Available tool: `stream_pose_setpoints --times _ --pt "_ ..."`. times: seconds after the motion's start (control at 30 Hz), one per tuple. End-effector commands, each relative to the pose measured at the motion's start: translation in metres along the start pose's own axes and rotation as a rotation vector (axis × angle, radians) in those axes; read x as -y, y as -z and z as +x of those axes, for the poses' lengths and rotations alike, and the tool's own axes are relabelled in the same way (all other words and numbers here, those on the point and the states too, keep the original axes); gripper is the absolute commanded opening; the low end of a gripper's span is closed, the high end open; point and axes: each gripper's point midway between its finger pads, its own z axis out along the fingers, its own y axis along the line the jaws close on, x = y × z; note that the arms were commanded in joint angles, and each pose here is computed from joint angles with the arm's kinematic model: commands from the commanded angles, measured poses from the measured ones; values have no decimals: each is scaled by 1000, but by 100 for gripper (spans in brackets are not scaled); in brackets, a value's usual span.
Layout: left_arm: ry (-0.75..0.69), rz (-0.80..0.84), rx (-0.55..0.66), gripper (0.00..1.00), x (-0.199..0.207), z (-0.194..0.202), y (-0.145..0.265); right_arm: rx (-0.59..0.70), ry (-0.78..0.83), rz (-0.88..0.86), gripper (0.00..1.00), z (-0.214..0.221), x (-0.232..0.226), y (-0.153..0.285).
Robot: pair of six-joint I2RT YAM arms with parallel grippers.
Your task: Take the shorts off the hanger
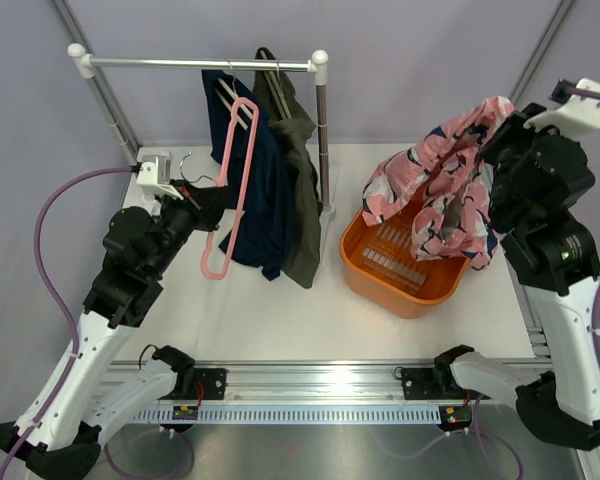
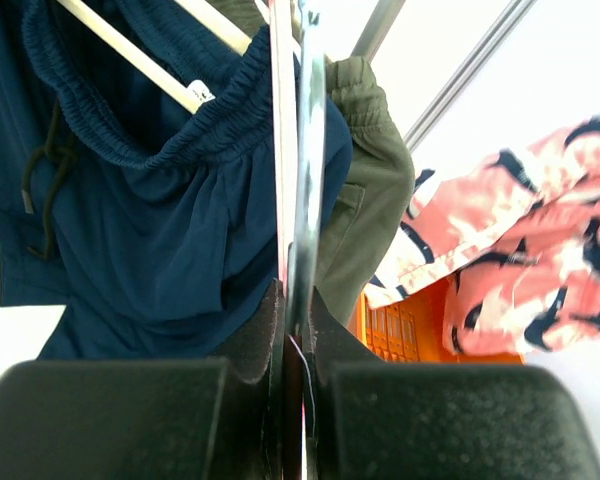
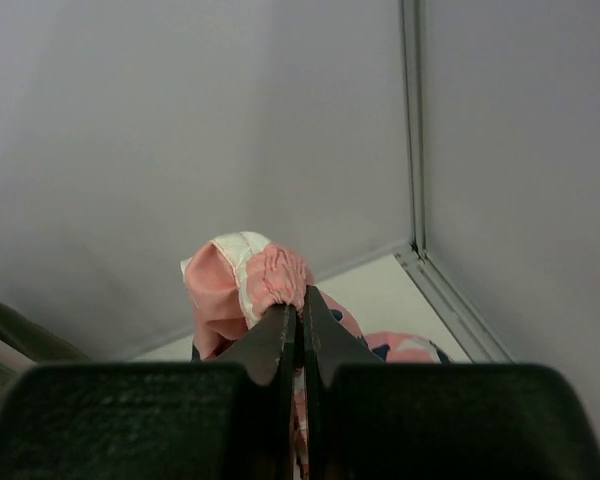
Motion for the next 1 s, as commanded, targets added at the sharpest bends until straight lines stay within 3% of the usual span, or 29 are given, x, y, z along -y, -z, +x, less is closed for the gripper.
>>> stream_pose_setpoints --times 0.0,0.13,0.27,0.43,0.67,0.87,0.97 --pt "9 58 13 0 11 -2 -4 -120 -21 102 0 63 17 -2" --pt "17 63 10 0 12 -2 -4 -291 -38 82 0 150 24 -3" --pt "20 68 9 0 14 -3 -2 -546 -70 93 0 258 39 -16" --pt "27 78 27 0 19 -11 5 -846 -152 56 2 361 37 -37" --pt "16 41 43 0 16 -24 13 -1017 -258 -71 28 423 8 -27" --pt "19 -32 93 0 6 -37 26 -1153 -347 -183 32 464 -15 -7" --pt "18 -40 104 0 6 -42 28 -1213 -302 -296 38 474 -48 9"
